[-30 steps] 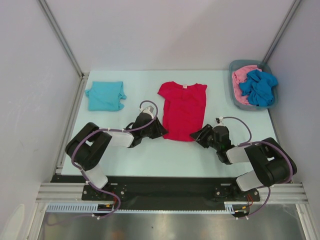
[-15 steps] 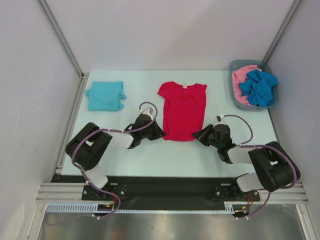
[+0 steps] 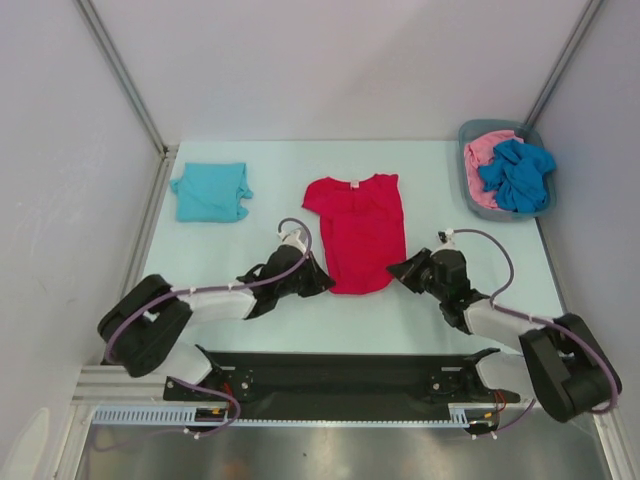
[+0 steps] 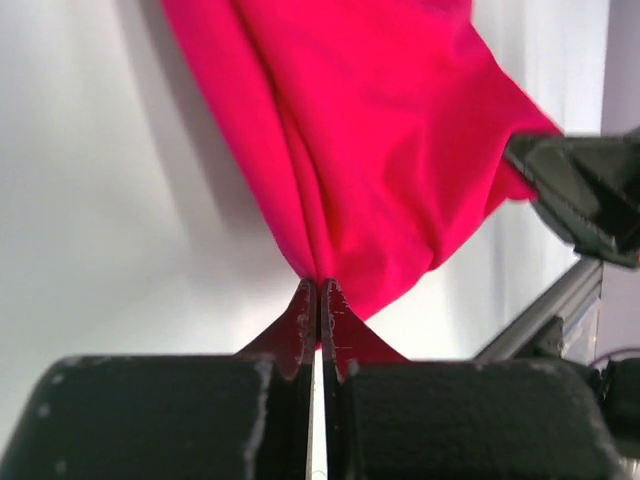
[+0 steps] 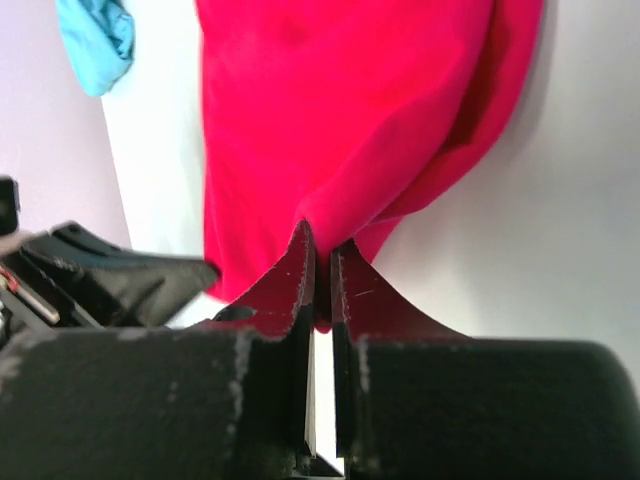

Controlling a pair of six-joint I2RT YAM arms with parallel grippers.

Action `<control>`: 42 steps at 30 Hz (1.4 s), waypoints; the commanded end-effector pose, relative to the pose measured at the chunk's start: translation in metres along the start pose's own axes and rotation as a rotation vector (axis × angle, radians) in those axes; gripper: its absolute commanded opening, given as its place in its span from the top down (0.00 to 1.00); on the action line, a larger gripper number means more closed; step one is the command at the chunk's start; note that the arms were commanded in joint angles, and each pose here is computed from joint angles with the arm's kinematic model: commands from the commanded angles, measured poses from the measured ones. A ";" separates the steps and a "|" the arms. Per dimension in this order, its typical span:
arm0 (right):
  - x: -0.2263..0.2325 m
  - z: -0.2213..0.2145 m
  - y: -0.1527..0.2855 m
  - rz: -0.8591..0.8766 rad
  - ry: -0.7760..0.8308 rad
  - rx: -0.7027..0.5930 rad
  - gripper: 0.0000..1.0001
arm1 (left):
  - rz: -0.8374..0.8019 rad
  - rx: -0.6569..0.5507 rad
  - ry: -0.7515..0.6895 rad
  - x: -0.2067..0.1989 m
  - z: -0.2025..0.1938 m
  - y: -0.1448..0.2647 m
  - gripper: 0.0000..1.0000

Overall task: Fold and stack the t-shirts
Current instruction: Fold the tshirt

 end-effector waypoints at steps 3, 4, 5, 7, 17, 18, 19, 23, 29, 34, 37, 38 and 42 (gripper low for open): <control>0.004 -0.001 0.025 -0.036 0.027 -0.034 1.00 | 0.032 -0.007 0.021 -0.005 -0.029 0.030 0.99; 0.006 0.002 0.028 -0.037 0.032 -0.048 1.00 | 0.053 0.010 0.011 -0.002 -0.037 0.035 1.00; 0.008 0.003 0.031 -0.038 0.038 -0.053 1.00 | 0.049 0.001 0.017 -0.004 -0.037 0.040 1.00; 0.016 0.010 0.037 -0.031 0.050 -0.075 1.00 | 0.040 -0.039 0.016 -0.011 -0.029 0.049 1.00; 0.043 0.037 0.022 -0.004 0.085 -0.078 1.00 | 0.053 -0.191 -0.104 -0.071 0.039 0.051 1.00; 0.049 0.044 0.019 0.008 0.089 -0.087 1.00 | 0.060 -0.207 -0.104 -0.072 0.047 0.050 1.00; 0.052 0.046 0.017 0.014 0.094 -0.085 1.00 | 0.050 -0.223 -0.103 -0.080 0.056 0.050 1.00; 0.058 0.069 -0.002 0.012 0.098 -0.096 1.00 | 0.064 -0.245 -0.102 -0.081 0.081 0.040 1.00; 0.071 0.115 -0.045 0.034 0.100 -0.124 1.00 | 0.119 -0.280 -0.086 -0.072 0.127 0.014 1.00; 0.080 0.150 -0.085 0.018 0.115 -0.127 1.00 | 0.146 -0.300 -0.086 -0.072 0.165 -0.010 1.00; 0.097 0.171 -0.100 0.047 0.125 -0.140 1.00 | 0.141 -0.305 -0.090 -0.076 0.185 -0.018 1.00; 0.102 0.179 -0.110 0.054 0.127 -0.146 1.00 | 0.160 -0.291 -0.094 -0.069 0.187 -0.029 1.00; 0.103 0.185 -0.129 0.057 0.121 -0.130 1.00 | 0.178 -0.289 -0.092 -0.062 0.205 -0.041 1.00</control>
Point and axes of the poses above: each gripper's point midway between its finger pads, its own y axis back along the fingers, its own x axis along the line the jaws close on, z = x × y, the point moved 8 cm from there along y, back along the fingers, and after that the axes turned 6 degrees about y, right-handed, at the moved point
